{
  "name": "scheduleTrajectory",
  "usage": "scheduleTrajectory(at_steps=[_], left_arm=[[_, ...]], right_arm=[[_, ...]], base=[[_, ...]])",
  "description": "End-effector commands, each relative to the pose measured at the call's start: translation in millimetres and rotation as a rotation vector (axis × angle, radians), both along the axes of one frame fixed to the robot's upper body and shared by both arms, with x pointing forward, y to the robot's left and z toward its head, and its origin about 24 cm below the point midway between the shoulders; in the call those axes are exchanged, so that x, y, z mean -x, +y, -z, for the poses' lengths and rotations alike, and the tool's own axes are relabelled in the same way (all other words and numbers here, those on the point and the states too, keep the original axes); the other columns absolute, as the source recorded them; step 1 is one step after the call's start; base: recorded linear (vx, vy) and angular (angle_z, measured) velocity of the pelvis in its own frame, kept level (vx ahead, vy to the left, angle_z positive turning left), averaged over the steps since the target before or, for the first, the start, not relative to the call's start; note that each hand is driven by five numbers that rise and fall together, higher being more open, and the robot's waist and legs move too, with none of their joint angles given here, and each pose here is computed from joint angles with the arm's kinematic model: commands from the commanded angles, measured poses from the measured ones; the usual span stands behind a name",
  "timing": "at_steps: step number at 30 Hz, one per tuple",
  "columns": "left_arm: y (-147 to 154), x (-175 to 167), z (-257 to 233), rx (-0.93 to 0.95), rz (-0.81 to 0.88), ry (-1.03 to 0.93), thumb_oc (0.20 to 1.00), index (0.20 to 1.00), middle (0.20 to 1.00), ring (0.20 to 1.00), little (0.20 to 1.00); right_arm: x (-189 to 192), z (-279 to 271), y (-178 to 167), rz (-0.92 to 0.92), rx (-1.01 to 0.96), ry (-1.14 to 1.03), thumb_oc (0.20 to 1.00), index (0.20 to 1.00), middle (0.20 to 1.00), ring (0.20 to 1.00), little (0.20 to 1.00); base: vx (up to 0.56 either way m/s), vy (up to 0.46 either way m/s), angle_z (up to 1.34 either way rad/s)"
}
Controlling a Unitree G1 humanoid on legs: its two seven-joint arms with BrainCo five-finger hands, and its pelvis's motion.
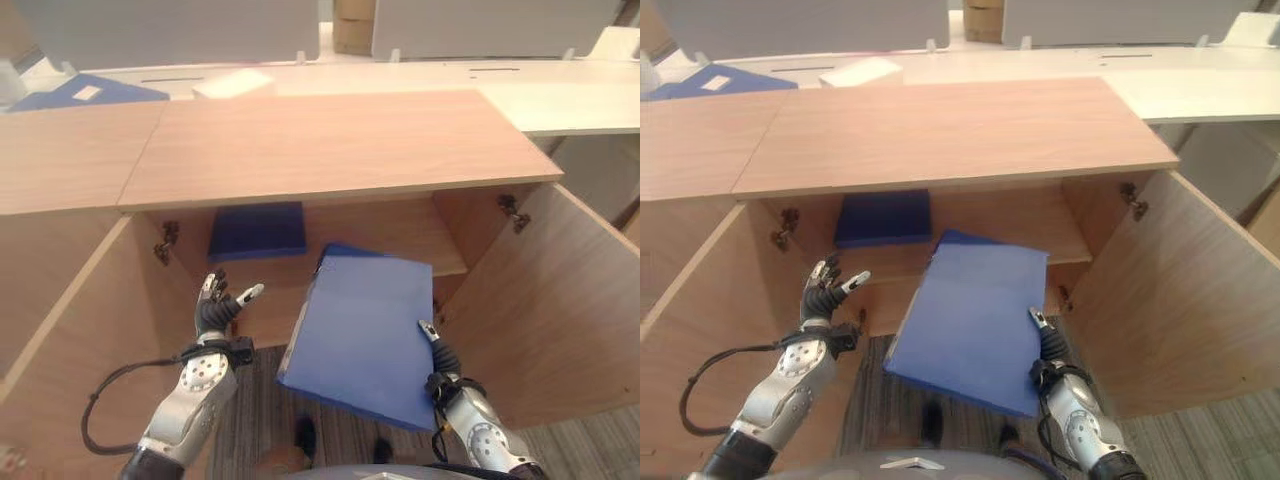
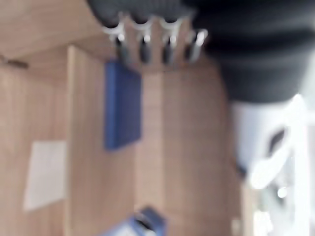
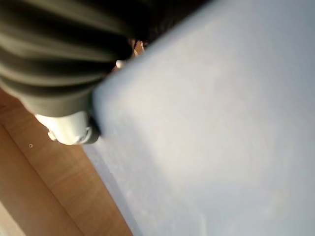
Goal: Put the empty folder in the office cabinet
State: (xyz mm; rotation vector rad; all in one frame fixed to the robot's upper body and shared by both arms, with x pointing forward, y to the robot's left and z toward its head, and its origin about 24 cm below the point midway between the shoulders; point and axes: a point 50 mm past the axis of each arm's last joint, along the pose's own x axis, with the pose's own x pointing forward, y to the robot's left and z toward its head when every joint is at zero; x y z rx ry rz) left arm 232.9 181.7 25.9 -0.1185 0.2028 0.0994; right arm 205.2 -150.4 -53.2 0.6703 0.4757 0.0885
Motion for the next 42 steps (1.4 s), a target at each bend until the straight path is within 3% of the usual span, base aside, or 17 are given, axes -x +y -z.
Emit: scheduleTrajectory(at_steps=[1, 24, 36, 42], left_arm=[[28, -4, -29, -0.123, -0.009, -0.142, 1.000, 1.000, 1.000, 1.000, 1.000], [18, 9, -14, -0.087, -0.034, -0.058, 1.000, 1.000, 1.000, 1.000, 1.000], [14, 11, -18, -0.093, -0.022, -0.049, 1.000, 1.000, 1.000, 1.000, 1.000], [17, 12, -11, -0.151, 0.008, 0.031, 1.000, 1.000, 1.000, 1.000, 1.000]], right_arm=[[-31, -38, 13, 0.038, -0.127, -0.219, 0.200, 0.200, 0.200, 0.200, 0.200], [-15, -27, -10, 0.003, -0.019, -0.081, 0.200, 0.200, 0.200, 0.200, 0.200], [-19, -37, -25, 0.038, 0.048, -0.135, 0.200, 0.200, 0.200, 0.200, 0.200], [-41, -55, -44, 0.093, 0.098, -0.219, 0.200, 0.200, 0.200, 0.200, 0.200]], base=[[0.30, -0.081, 0.02], [0.32, -0.148, 0.23], [0.06, -0.057, -0.02], [0.06, -0.071, 0.04]])
